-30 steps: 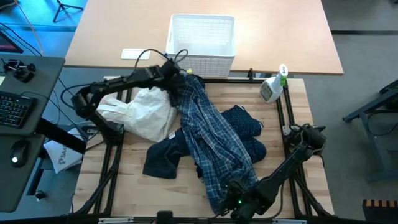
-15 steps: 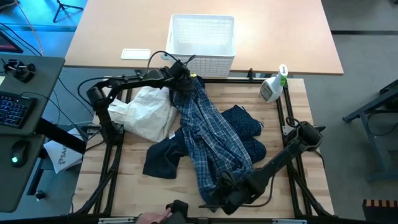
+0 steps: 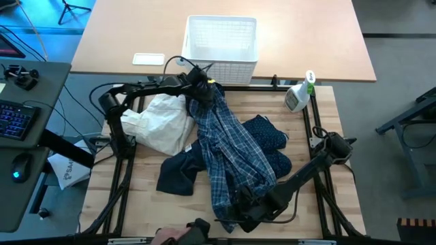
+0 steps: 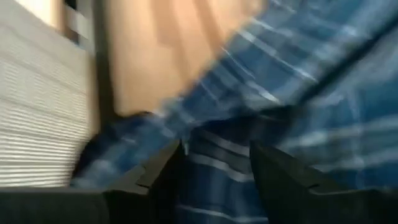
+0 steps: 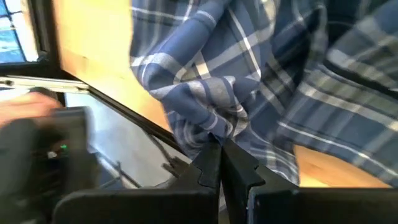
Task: Fold laundry
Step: Fold the blue plaid flannel shirt
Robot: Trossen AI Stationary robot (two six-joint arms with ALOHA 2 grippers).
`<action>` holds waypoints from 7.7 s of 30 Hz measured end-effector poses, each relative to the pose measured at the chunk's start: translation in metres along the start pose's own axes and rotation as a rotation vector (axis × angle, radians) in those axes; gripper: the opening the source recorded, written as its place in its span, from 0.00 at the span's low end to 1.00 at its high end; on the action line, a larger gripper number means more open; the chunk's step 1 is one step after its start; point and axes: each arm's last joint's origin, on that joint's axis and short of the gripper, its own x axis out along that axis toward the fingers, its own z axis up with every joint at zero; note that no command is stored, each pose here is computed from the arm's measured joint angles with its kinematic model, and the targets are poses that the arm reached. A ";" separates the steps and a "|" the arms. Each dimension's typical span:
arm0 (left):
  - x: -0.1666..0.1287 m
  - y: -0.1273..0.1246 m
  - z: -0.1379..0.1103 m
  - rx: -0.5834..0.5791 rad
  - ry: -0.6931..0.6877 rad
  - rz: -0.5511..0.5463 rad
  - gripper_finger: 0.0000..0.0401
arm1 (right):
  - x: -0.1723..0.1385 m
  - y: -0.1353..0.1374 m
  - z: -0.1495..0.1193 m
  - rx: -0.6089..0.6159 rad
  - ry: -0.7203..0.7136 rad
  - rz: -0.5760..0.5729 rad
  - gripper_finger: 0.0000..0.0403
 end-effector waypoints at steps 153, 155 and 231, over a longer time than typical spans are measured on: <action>-0.138 0.025 -0.069 -1.013 0.066 0.094 0.38 | -0.157 -0.080 0.045 -0.022 -0.209 -0.338 0.52; -0.126 0.025 -0.077 -1.050 0.142 0.088 0.41 | -0.156 -0.078 0.048 -0.025 -0.232 -0.323 0.51; -0.178 0.033 -0.005 -0.011 0.131 0.593 0.00 | -0.154 -0.076 0.062 -0.129 -0.401 -0.303 0.47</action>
